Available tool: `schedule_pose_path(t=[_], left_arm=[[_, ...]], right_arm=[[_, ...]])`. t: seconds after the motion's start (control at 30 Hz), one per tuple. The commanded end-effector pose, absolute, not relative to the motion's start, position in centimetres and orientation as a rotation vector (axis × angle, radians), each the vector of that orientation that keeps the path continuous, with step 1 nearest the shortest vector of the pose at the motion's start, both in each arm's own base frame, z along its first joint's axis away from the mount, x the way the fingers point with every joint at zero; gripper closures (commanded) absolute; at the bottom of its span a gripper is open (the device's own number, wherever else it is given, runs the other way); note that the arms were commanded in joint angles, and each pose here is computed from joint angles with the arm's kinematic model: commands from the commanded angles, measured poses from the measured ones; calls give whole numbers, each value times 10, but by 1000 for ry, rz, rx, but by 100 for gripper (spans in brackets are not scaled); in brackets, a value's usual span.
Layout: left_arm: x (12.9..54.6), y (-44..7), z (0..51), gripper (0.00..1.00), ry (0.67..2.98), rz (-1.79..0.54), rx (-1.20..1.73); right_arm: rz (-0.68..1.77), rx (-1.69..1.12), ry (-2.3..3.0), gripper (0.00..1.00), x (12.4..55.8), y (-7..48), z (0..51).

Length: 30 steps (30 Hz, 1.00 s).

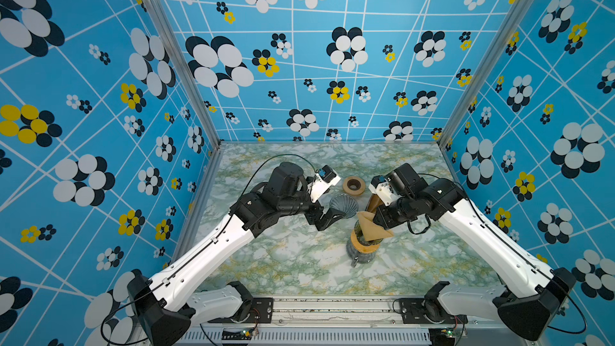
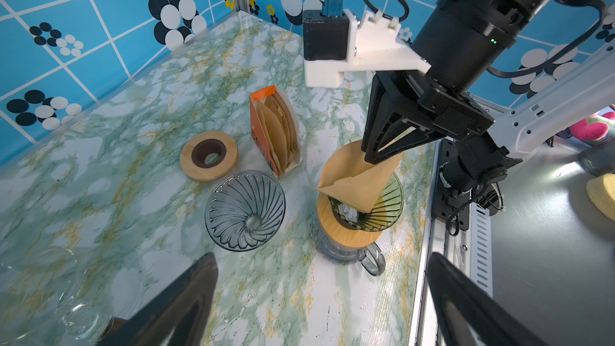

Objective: Place the coffee filter in the dripper
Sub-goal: 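Lower the paper filter into the green dripper with the right gripper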

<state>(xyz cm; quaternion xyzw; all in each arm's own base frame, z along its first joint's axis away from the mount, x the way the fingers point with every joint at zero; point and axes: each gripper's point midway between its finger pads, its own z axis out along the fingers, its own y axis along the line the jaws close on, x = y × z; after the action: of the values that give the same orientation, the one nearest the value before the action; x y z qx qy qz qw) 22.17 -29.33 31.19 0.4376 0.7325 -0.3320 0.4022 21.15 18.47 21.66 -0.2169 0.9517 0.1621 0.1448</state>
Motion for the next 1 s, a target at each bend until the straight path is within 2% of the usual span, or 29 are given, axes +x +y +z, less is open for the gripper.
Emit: schedule_pose_path(t=[0.0,0.53,0.97], left_arm=[[223,-293,308,1,1853,-854,1107],[223,-293,307,1,1859,-855,1109],[223,-293,307,1,1859,-856,1110]], right_arm=[[529,-678,2756,81,205,191,213],[303,-733,2816,78,214,188,192],[284,-800,2837,71,211,197,175]])
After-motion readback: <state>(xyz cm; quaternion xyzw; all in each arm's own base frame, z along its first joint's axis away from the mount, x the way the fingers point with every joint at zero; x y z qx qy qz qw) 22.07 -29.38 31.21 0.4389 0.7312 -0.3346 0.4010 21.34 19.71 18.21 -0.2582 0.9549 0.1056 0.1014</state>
